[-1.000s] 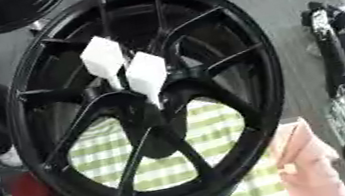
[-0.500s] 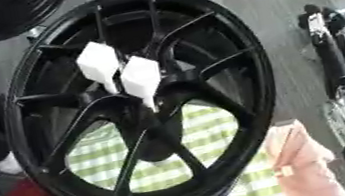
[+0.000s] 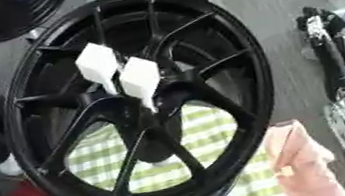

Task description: Pull the pin out of the wheel hub.

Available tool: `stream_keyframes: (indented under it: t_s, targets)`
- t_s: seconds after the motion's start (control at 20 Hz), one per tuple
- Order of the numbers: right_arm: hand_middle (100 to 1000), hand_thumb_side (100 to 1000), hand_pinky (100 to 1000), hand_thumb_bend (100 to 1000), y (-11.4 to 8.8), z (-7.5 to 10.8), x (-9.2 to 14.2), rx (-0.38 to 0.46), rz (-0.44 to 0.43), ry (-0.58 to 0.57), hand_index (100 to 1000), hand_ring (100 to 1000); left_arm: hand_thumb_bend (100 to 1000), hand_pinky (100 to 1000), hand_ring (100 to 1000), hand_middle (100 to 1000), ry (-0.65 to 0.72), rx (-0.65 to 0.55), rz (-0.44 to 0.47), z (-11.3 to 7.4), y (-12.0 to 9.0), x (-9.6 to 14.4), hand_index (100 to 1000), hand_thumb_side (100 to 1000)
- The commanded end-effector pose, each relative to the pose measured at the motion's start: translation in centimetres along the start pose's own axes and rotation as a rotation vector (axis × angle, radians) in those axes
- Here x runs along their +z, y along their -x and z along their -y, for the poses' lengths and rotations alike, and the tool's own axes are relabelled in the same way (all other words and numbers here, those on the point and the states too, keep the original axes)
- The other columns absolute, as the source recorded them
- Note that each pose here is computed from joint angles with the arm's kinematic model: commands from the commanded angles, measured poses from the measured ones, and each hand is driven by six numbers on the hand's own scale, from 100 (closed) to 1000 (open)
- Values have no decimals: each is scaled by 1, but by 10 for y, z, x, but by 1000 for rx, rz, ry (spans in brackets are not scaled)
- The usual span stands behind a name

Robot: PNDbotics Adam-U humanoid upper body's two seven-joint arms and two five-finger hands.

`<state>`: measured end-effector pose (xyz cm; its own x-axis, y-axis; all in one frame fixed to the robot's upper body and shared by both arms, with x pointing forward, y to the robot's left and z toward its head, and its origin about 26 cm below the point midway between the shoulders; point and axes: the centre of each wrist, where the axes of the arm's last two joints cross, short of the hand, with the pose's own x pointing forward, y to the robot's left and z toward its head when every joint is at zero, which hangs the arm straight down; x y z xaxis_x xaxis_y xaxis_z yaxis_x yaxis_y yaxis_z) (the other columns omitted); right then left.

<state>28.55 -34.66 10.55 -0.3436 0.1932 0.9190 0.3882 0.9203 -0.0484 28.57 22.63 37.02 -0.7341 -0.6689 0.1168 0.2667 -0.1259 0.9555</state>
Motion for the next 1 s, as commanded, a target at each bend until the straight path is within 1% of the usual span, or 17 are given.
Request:
stream_keyframes:
  t_s: [0.05, 0.2, 0.3, 0.4, 0.55, 0.75, 1.0]
  targets:
    - [684, 699, 944, 100, -7, 3, -4, 24, 28, -15, 777, 816, 315, 769, 840, 850, 54, -29, 1, -5, -9, -8, 874, 777]
    - [684, 701, 944, 100, -6, 3, -3, 23, 25, -15, 777, 816, 329, 782, 850, 861, 80, -24, 8, -7, -11, -18, 883, 753]
    - [684, 705, 944, 100, -5, 3, -3, 24, 21, -13, 777, 816, 366, 784, 849, 853, 90, -15, 7, -5, -10, -21, 888, 714]
    - [684, 708, 944, 100, -4, 2, -3, 23, 18, -12, 777, 816, 362, 782, 846, 850, 82, -3, 0, -3, -11, -21, 888, 716]
    - [684, 709, 945, 100, -4, 1, -3, 23, 17, -15, 777, 816, 350, 774, 841, 845, 75, 13, 4, 1, -19, -22, 887, 719]
    - [684, 714, 945, 100, -3, 0, -3, 20, 14, -20, 777, 816, 336, 776, 843, 852, 65, 44, -17, 5, -25, -28, 888, 722]
    - [684, 719, 945, 100, -1, -2, -2, 20, 5, -20, 778, 816, 341, 783, 848, 860, 44, 49, -16, 6, -32, -36, 902, 702]
